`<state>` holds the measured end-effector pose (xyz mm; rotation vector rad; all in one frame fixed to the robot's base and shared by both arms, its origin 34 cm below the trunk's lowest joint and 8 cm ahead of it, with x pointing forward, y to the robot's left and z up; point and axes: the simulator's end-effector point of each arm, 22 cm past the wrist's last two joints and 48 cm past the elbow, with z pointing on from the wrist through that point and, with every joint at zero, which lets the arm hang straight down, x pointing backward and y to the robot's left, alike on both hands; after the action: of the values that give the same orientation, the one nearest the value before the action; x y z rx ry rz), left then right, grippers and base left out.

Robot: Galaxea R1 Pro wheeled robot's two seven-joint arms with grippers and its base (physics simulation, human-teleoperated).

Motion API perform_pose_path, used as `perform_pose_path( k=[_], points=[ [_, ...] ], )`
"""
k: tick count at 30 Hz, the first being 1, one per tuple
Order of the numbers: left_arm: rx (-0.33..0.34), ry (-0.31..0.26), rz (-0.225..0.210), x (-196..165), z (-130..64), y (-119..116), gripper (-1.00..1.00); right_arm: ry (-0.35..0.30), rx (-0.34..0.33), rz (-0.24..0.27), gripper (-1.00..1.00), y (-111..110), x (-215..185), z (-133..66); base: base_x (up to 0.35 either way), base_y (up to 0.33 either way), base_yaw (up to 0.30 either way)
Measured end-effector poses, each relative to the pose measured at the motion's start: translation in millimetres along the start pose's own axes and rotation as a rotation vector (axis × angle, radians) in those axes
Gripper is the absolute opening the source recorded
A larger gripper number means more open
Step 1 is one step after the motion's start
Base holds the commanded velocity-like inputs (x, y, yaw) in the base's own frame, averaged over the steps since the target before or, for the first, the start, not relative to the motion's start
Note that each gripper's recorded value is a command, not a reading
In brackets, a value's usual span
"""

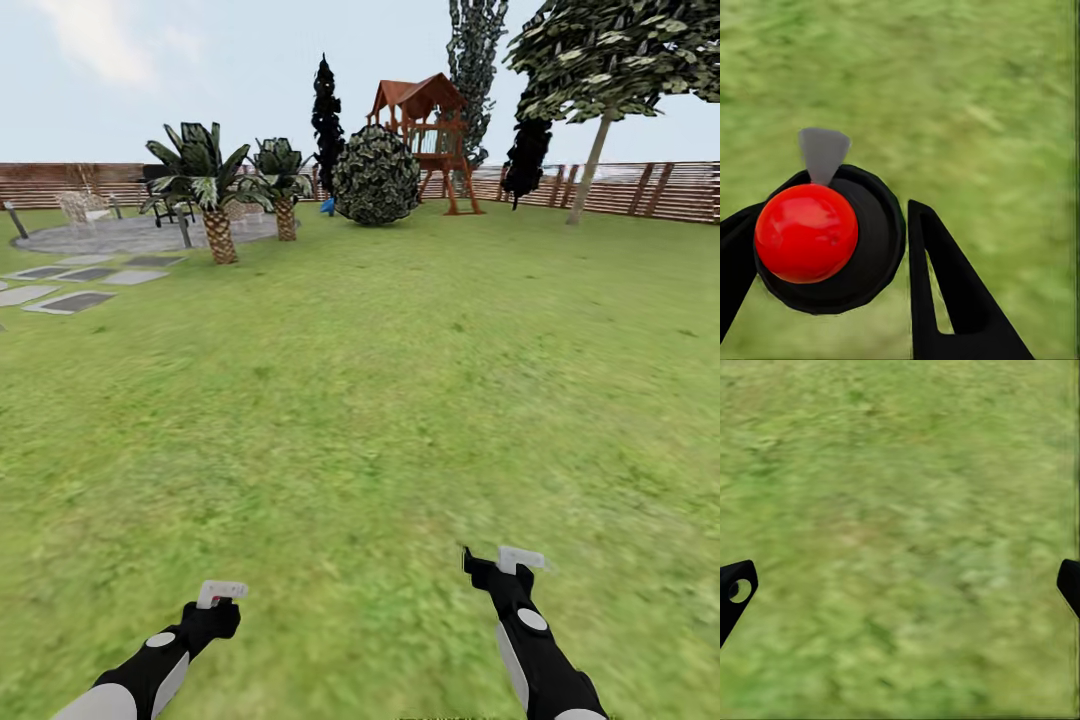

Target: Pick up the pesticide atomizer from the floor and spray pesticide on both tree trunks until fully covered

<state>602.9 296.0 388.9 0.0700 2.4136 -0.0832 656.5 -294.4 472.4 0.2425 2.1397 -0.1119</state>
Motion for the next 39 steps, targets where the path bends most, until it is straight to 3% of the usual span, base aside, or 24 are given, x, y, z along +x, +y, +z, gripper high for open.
perform_pose_path(
  k=[7,39],
  points=[
    [0.000,0.000,-0.001,0,0.0,0,-1.00,0.000,0.000,0.000,1.00,0,0,0.0,0.000,0.000,-0.300],
    [-0.001,0.004,-0.001,-47,-39.1,-1,-1.00,0.002,0.000,0.000,1.00,3,-56,-25.2,0.000,0.000,-0.298]
  ],
)
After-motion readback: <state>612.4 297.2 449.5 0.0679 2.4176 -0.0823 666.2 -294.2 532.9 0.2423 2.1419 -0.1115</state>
